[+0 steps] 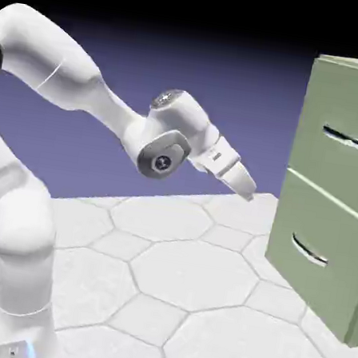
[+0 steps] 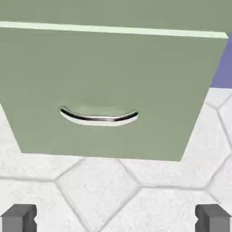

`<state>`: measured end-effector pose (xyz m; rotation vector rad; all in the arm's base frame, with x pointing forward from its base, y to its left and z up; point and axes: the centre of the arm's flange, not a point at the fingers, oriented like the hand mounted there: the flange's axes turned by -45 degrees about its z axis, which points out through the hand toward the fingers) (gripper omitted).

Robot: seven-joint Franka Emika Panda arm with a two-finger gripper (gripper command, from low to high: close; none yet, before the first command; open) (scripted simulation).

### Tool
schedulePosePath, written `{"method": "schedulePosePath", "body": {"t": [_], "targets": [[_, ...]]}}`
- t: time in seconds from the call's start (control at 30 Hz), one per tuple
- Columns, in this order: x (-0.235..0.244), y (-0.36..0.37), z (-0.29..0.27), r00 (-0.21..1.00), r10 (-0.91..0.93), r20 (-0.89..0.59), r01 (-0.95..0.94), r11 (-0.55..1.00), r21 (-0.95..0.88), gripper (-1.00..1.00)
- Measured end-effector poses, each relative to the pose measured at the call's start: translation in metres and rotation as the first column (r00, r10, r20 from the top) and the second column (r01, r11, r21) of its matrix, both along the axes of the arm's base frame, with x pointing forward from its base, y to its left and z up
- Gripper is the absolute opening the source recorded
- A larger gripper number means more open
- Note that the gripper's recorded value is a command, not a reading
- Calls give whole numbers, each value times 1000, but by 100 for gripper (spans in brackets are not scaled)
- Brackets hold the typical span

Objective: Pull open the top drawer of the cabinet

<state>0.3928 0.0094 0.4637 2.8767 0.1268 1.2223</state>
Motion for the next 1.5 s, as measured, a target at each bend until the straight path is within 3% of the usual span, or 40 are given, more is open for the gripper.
{"method": "schedulePosePath", "body": {"t": [0.73,1.5], "targets": [[54,49,54,935,346,75,-301,890,-343,0],[128,48,41,838,537,94,-253,536,-805,0]]}}
